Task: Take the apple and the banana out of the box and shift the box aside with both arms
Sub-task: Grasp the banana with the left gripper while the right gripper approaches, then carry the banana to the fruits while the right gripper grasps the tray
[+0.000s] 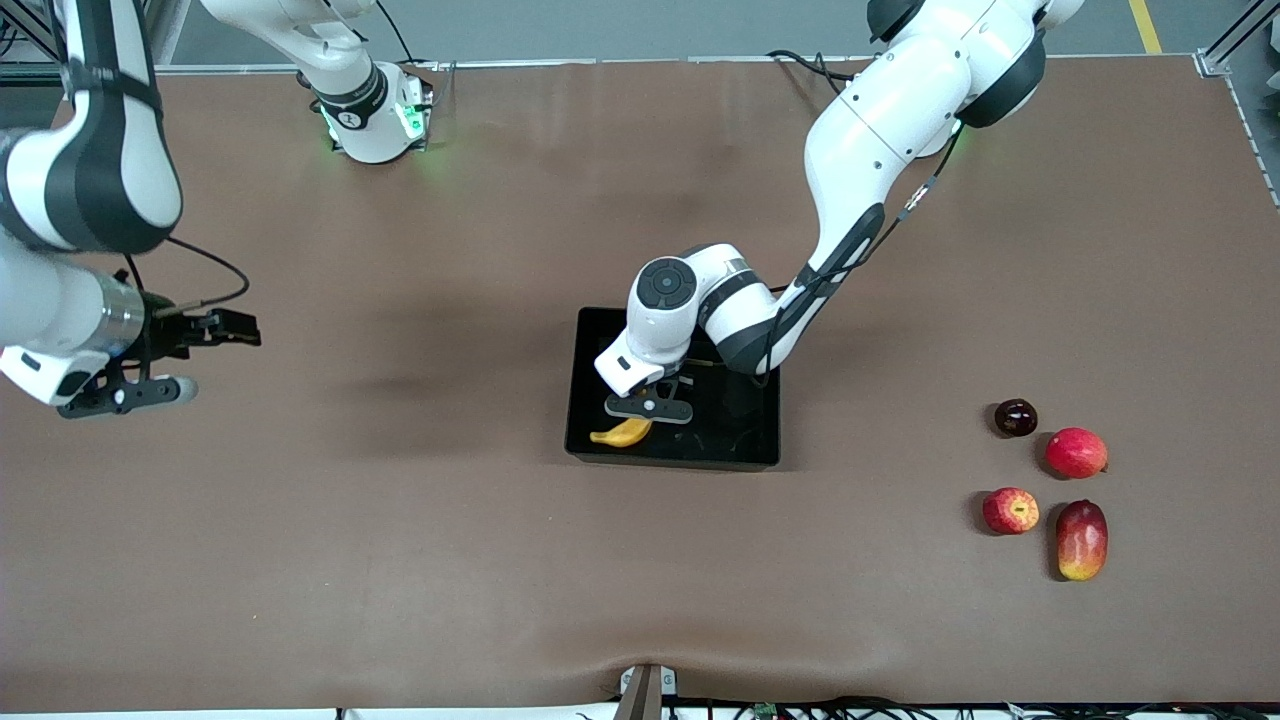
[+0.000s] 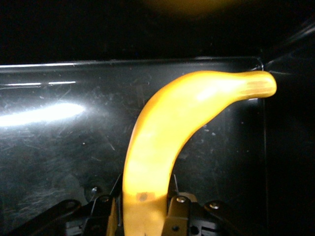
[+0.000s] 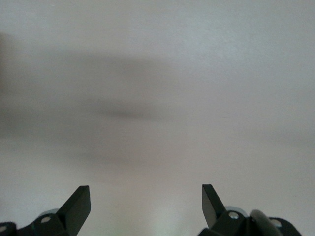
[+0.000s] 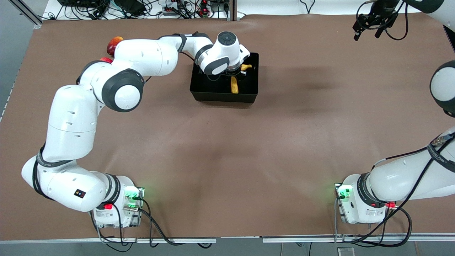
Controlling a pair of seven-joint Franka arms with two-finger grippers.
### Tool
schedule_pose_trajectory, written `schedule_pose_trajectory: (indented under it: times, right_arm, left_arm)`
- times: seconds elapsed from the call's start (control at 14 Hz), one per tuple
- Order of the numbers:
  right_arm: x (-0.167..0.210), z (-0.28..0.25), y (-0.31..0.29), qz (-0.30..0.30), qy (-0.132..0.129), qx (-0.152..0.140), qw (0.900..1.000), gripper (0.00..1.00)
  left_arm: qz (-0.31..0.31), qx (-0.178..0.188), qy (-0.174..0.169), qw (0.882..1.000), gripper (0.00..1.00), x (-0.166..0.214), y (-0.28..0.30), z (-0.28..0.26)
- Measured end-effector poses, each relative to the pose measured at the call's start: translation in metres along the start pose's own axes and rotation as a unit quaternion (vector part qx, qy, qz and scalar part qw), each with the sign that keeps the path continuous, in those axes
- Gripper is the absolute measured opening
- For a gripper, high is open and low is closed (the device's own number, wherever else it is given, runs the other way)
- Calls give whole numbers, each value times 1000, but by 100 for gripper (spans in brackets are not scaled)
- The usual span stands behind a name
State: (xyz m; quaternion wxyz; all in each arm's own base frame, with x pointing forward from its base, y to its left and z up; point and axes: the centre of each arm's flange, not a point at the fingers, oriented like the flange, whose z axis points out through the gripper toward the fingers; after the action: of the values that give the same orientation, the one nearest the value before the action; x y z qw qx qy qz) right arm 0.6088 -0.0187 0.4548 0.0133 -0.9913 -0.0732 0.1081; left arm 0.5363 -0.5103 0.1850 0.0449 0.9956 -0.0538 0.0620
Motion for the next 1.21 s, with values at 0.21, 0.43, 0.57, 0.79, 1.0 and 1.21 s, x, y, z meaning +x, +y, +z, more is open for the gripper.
schedule_pose_trajectory:
  times: [0.21, 0.43, 0.57, 0.79, 1.0, 1.21]
  right_arm:
    - [6, -3, 48, -46, 16, 5, 999, 100]
    - [4, -2, 36, -12, 5, 68, 998, 100]
    - [5, 4, 21, 45, -16, 94, 994, 100]
    - [15, 18, -32, 96, -38, 118, 988, 100]
    - [28, 27, -88, 109, -26, 111, 988, 100]
    - [36, 37, -128, 117, -8, 103, 988, 100]
  left_arm:
    - [-10, -5, 14, 1000, 35, 16, -7, -14]
    - [-23, -11, 36, 999, 35, 37, -19, -43]
    - [-28, -17, 50, 998, 35, 44, -18, -66]
    - [-32, -10, 54, 998, 35, 47, -16, -90]
    - [-52, 16, 57, 997, 35, 66, -43, -127]
    - [-87, 45, 34, 995, 35, 98, -114, -162]
